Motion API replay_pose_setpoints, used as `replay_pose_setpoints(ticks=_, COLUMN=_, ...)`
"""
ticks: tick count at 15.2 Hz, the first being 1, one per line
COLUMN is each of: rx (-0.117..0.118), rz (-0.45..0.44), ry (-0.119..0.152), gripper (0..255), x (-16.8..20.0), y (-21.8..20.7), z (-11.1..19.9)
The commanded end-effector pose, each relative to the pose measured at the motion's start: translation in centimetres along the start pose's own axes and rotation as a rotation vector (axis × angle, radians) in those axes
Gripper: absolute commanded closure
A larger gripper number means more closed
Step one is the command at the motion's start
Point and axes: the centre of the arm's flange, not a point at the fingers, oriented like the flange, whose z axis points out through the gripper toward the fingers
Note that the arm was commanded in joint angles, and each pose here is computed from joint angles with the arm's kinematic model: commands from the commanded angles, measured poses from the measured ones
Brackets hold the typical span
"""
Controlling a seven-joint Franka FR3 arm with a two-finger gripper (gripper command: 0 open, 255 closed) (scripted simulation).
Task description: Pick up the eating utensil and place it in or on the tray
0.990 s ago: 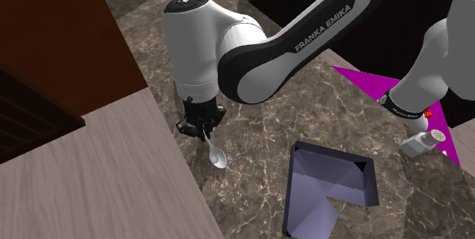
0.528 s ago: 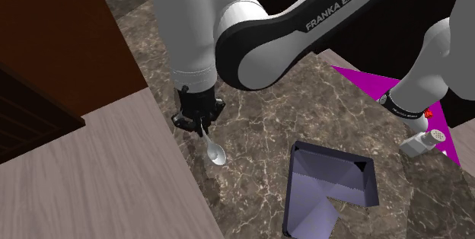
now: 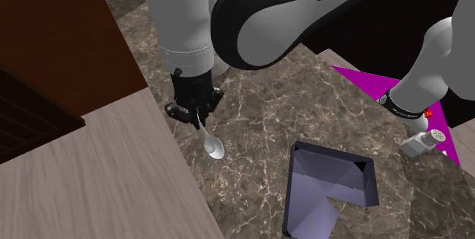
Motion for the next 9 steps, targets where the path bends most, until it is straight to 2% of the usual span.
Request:
replay_pose_setpoints(ticks=1, rx=0.0, rz=0.0, ry=0.0, gripper=255, x=-0.3, y=0.0, z=-1.1)
replay_pose_setpoints(ticks=7, rx=0.0, rz=0.0, ry=0.0, gripper=255, x=-0.6, y=-0.4, z=-3.8)
replay_pose_setpoints(ticks=9, rx=0.0, rz=0.0, ry=0.0, gripper=255, x=-2.9, y=0.9, z=-3.7)
